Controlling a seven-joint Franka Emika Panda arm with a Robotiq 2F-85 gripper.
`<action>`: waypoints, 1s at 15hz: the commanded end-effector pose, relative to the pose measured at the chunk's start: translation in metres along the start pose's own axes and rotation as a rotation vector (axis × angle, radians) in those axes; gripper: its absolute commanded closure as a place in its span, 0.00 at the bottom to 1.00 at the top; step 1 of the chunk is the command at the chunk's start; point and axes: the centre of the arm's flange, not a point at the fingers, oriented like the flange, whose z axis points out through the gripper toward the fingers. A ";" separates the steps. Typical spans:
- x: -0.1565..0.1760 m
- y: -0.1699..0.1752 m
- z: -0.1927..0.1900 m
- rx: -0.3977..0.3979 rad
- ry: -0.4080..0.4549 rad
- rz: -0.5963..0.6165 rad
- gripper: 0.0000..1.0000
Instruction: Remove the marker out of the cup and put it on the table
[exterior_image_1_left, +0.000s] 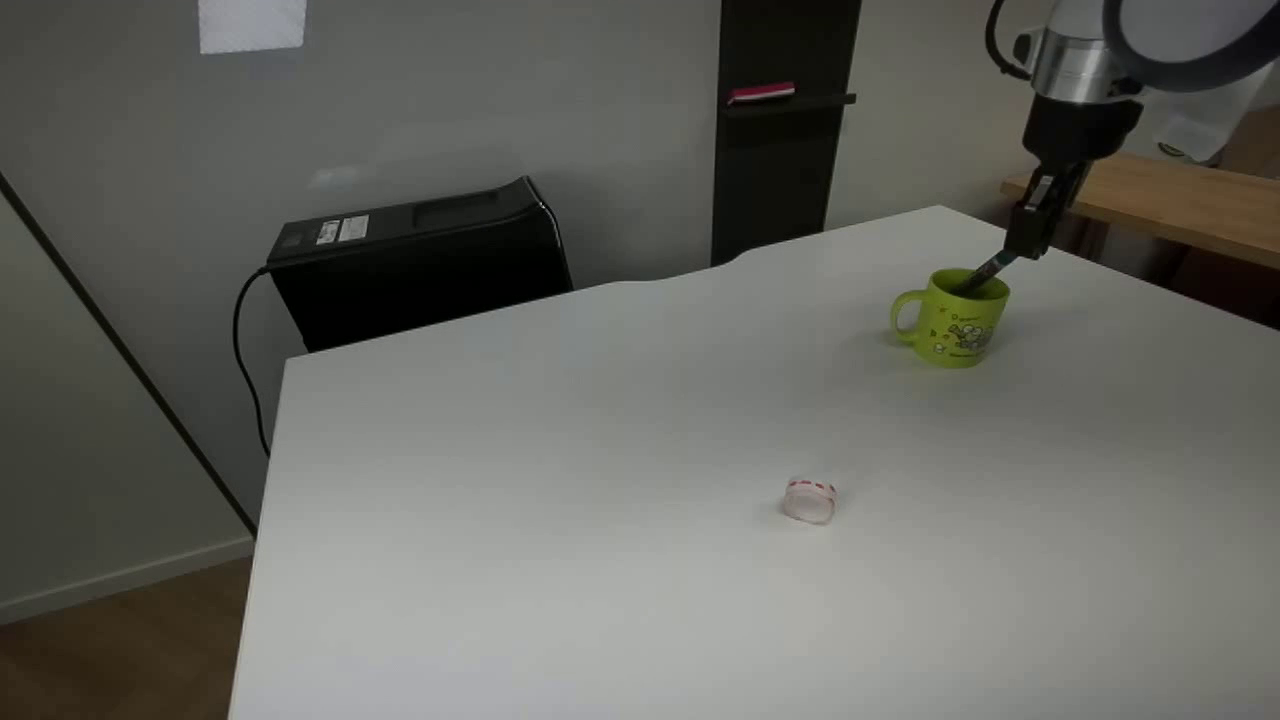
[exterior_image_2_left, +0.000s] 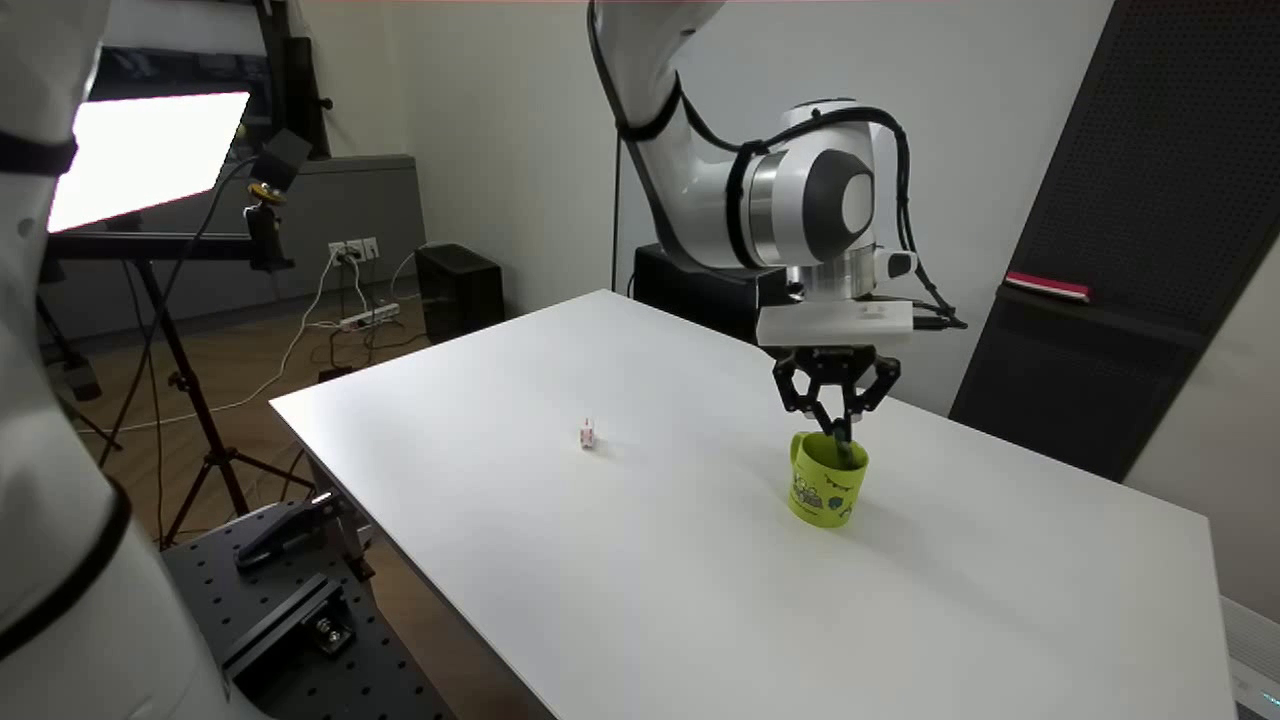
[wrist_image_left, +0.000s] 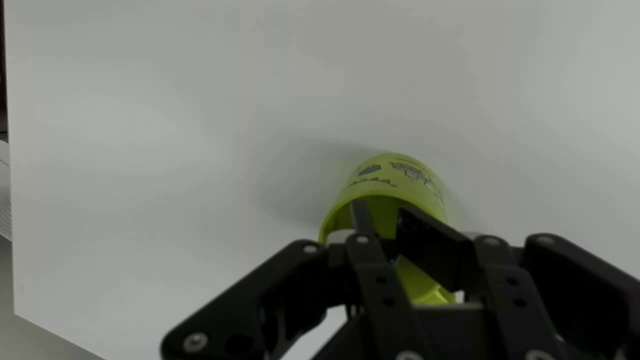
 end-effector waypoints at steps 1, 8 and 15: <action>0.009 0.021 -0.024 0.085 -0.018 0.033 0.95; 0.017 0.053 -0.059 0.166 -0.043 0.088 0.95; 0.022 0.040 -0.066 0.264 -0.017 0.006 0.95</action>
